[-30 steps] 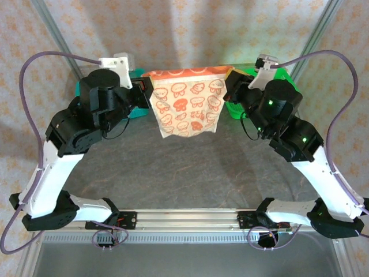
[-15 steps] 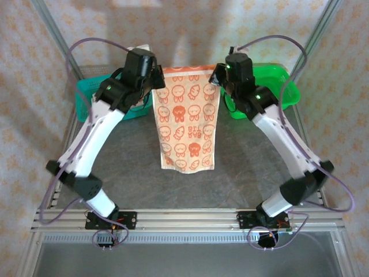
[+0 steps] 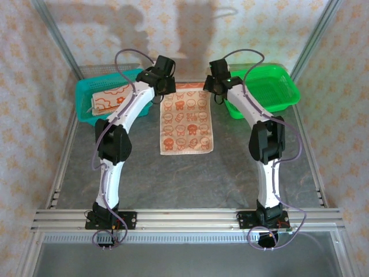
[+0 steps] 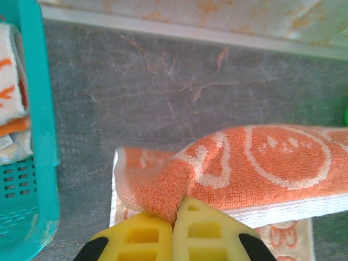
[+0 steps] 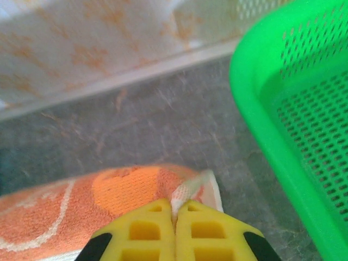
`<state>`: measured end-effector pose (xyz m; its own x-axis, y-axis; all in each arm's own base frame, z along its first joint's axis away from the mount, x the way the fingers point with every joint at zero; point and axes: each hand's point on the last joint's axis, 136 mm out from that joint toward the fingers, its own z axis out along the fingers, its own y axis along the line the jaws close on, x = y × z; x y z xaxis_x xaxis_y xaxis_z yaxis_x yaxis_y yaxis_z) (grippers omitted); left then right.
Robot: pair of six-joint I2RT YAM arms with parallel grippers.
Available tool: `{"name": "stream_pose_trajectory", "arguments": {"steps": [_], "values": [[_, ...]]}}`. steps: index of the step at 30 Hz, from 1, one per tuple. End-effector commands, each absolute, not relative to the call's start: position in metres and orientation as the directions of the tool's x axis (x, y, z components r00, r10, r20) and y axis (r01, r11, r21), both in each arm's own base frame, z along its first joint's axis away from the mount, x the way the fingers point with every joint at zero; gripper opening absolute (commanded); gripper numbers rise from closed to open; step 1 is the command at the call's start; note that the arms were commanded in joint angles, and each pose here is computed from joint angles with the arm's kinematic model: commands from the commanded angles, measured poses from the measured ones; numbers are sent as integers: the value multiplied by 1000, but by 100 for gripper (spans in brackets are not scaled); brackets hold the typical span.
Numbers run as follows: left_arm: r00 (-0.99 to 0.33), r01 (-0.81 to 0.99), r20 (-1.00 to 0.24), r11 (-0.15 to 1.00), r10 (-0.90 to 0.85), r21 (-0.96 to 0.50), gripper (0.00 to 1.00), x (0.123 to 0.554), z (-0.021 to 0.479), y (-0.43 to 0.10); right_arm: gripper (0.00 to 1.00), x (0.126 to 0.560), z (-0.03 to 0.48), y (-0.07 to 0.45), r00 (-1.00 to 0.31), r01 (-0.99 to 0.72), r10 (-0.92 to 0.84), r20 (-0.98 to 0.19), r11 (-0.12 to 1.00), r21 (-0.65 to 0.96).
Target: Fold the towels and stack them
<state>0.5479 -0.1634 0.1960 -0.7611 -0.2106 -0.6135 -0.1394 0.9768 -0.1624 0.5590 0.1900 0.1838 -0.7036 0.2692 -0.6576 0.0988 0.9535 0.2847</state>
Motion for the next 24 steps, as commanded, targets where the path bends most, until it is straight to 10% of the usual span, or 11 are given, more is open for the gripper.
{"name": "stream_pose_trajectory", "arguments": {"steps": [1,24], "values": [[-768,-139,-613,982,-187,-125,0,541,196,-153,0,549,179,195,-733,84,262,-628,951,299],[-840,-224,-434,936,-326,-270,0,411,144,-145,0,412,145,195,-803,104,268,-533,942,319]]}}
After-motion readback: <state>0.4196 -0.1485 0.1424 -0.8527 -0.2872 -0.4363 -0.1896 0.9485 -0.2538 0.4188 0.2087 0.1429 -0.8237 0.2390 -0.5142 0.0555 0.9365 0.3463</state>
